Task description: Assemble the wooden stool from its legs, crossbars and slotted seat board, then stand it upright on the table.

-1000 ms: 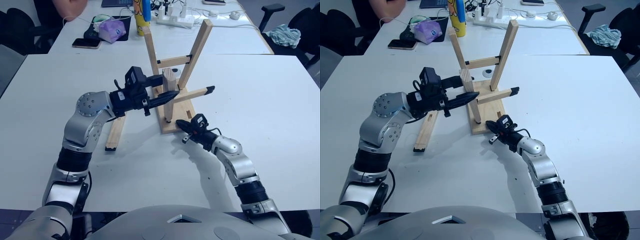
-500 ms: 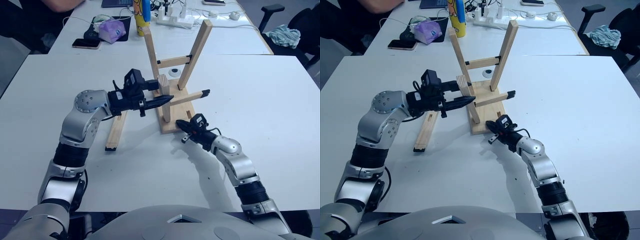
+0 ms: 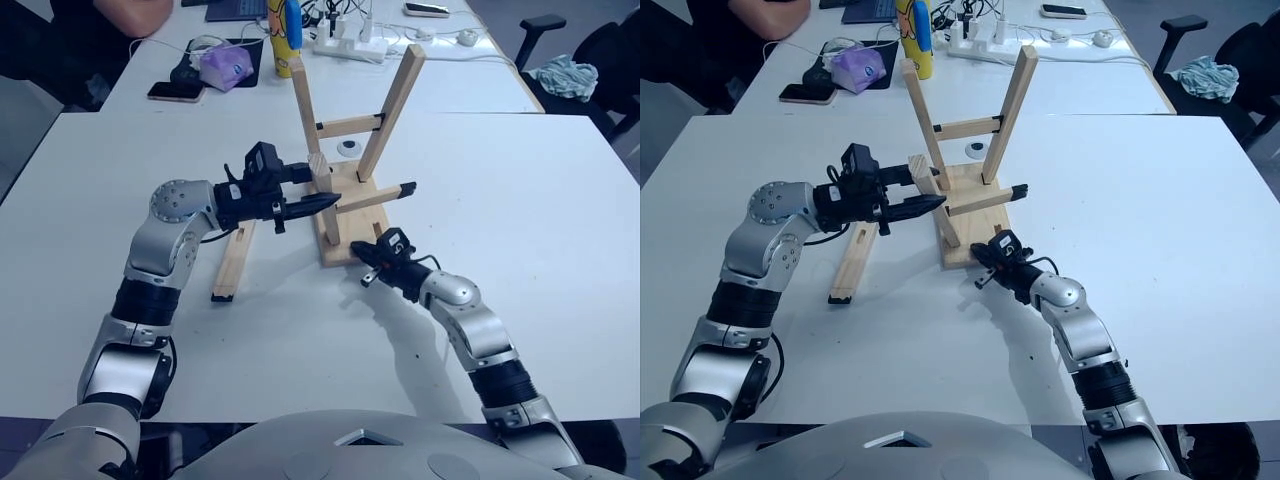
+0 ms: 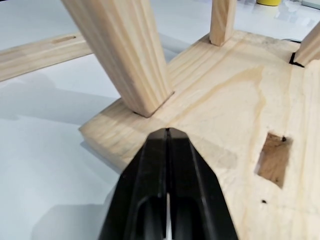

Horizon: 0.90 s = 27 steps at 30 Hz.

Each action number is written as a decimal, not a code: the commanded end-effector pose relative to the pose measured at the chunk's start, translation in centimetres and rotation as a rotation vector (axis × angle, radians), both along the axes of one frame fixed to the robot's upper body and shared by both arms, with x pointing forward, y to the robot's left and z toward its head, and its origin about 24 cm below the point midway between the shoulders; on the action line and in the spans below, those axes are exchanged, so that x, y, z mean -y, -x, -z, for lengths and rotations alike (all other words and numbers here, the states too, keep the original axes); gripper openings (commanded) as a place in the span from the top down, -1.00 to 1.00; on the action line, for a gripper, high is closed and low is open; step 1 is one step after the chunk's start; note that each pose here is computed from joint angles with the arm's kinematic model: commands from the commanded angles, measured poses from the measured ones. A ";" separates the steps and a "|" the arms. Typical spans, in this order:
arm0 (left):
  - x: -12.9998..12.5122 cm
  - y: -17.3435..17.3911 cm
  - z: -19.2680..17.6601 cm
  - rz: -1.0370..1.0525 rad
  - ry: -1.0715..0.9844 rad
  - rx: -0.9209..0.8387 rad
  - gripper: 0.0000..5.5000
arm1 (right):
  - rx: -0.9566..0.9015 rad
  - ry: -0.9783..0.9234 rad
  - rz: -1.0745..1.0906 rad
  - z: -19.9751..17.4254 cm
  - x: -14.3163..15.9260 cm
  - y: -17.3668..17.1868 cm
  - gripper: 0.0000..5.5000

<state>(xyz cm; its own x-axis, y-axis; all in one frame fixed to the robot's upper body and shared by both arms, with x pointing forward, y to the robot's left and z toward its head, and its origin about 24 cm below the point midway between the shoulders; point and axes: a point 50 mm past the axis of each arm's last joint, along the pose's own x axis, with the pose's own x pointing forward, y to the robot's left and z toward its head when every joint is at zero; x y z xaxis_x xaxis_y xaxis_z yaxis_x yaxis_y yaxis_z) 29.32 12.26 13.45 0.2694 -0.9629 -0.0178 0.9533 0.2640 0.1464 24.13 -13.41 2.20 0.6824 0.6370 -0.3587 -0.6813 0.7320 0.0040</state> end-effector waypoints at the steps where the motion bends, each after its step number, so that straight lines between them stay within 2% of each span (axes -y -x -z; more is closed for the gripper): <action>1: 0.1 0.1 1.9 -0.056 -0.053 -0.056 0.27 | -0.242 0.097 0.016 4.3 0.7 2.8 1.00; 3: 0.1 -0.1 1.1 -0.078 -0.034 -0.011 0.27 | -0.242 0.099 0.017 4.3 0.7 2.8 1.00; 4: 0.2 -0.2 0.5 -0.088 -0.012 0.007 0.13 | -0.242 0.100 0.019 4.3 0.7 2.7 1.00; 12: -0.7 0.3 -3.0 -0.174 0.093 0.114 -0.26 | -0.251 0.104 0.037 4.7 0.8 2.9 1.00; 16: -1.9 2.5 -3.8 -0.219 0.125 0.100 -0.26 | -0.263 0.102 0.042 5.1 0.5 3.2 1.00; 20: -3.7 5.4 -2.0 -0.328 0.141 -0.018 -0.26 | -0.303 0.071 0.069 5.8 0.2 3.7 1.00; 23: -5.6 7.1 0.5 -0.496 0.124 -0.061 -0.26 | -0.322 0.046 0.080 6.0 -0.2 4.3 1.00; 27: -5.9 9.7 5.5 -0.671 -0.043 -0.144 -0.26 | -0.321 0.005 0.047 5.6 -1.6 4.6 1.00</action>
